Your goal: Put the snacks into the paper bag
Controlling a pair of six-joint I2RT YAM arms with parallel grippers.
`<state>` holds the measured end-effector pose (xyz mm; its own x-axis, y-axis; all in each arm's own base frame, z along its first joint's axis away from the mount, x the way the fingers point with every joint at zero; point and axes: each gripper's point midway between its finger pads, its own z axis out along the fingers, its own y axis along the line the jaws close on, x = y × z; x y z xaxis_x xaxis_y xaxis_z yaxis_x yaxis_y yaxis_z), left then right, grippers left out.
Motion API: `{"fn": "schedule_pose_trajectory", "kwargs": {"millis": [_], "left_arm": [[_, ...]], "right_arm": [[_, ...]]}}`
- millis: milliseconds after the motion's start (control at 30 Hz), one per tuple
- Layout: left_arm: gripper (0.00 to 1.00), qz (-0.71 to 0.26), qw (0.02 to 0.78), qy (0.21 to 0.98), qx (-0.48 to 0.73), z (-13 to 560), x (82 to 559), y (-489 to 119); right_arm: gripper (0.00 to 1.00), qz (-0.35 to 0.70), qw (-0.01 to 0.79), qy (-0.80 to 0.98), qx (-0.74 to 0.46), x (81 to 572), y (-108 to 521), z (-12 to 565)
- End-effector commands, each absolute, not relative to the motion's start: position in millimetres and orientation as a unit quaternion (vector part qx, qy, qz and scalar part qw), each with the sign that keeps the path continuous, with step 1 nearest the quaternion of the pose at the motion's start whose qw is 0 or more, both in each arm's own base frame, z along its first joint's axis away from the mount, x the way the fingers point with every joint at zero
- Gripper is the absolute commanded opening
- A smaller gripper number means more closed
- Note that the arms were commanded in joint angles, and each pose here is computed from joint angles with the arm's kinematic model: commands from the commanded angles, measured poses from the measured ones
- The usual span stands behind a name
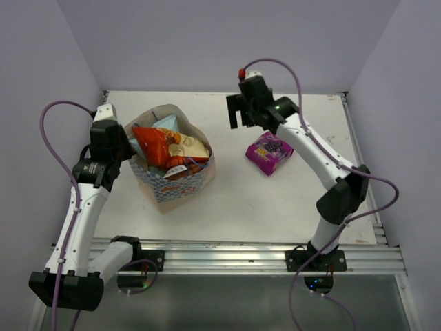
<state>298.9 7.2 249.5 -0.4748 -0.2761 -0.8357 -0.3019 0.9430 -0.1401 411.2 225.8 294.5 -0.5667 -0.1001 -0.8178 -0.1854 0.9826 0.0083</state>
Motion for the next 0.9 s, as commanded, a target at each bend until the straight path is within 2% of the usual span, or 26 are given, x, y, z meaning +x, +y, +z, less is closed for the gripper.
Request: {"fn": "schedule_pose_trajectory", "kwargs": {"millis": [0, 167, 367, 567, 667, 700, 867], "left_arm": [[0.0, 0.001, 0.495, 0.854, -0.162, 255, 303, 2], [0.0, 0.005, 0.496, 0.853, -0.163, 256, 302, 4], [0.0, 0.007, 0.498, 0.852, -0.163, 258, 302, 5], [0.0, 0.007, 0.497, 0.853, -0.162, 258, 301, 4], [0.0, 0.009, 0.496, 0.853, -0.163, 257, 300, 5], [0.0, 0.01, 0.497, 0.852, -0.161, 258, 299, 5], [0.0, 0.012, 0.497, 0.852, -0.161, 258, 298, 6]], "right_arm": [[0.98, -0.045, 0.37, 0.924, -0.082, 396, 203, 211], [0.96, -0.089, 0.3, 0.946, -0.086, 376, 186, 151], [0.96, -0.139, 0.265, 0.95, -0.083, 362, 163, 102], [0.94, -0.162, 0.243, 0.953, -0.082, 370, 150, 66], [0.84, -0.163, 0.24, 0.954, -0.08, 374, 145, 55], [0.75, -0.164, 0.24, 0.954, -0.077, 376, 143, 54], [0.52, -0.172, 0.229, 0.955, -0.079, 379, 137, 38]]}}
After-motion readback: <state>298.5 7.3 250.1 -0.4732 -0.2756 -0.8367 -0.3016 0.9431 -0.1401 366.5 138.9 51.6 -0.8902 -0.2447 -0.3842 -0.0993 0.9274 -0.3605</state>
